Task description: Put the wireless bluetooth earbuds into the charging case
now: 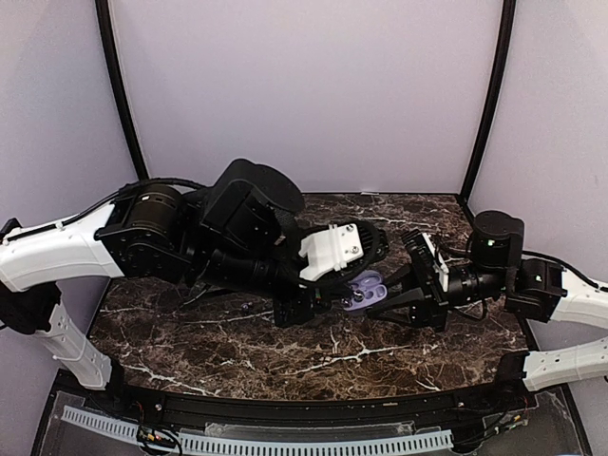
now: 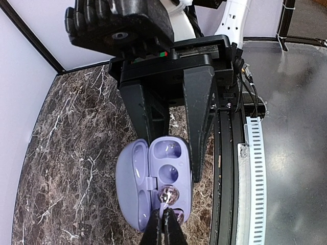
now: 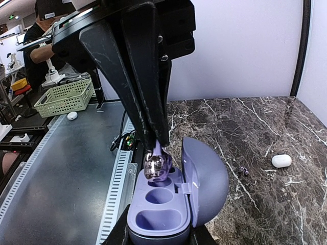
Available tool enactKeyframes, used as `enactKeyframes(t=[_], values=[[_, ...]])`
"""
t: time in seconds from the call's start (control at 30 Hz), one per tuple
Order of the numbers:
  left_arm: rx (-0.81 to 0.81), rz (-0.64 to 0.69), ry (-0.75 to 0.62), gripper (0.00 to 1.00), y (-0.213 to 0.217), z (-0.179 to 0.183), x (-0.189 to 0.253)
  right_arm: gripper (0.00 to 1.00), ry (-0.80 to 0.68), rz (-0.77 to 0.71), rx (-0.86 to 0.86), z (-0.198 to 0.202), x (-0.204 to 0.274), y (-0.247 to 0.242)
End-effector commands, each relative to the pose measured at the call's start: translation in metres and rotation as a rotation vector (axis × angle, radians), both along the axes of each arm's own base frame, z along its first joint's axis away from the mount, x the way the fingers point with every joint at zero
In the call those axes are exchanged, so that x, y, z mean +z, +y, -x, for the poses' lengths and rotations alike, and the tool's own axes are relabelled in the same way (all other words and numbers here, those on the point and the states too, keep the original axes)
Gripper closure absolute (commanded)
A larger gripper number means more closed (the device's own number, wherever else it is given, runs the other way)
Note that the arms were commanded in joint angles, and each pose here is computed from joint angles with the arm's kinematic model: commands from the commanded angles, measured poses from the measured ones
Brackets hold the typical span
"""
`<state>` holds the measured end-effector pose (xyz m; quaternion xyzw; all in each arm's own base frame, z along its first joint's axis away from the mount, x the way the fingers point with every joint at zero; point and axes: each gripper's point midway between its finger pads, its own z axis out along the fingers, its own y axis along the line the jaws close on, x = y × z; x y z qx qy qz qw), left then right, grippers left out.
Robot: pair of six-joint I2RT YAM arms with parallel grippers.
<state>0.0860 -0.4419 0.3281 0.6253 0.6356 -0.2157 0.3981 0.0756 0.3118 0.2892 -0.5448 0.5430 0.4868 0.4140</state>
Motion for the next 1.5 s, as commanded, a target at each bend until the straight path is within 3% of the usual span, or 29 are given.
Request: enactKeyframes(t=[0.0, 1.47], values=[[0.011, -0.015, -0.032, 1.0, 0.002, 0.0, 0.004, 1.0, -0.016, -0.052, 0.007, 0.003, 0.012, -0.001], [-0.013, -0.198, -0.133, 1.0, -0.004, 0.003, -0.023, 1.0, -0.024, -0.075, 0.005, 0.003, 0.018, -0.001]])
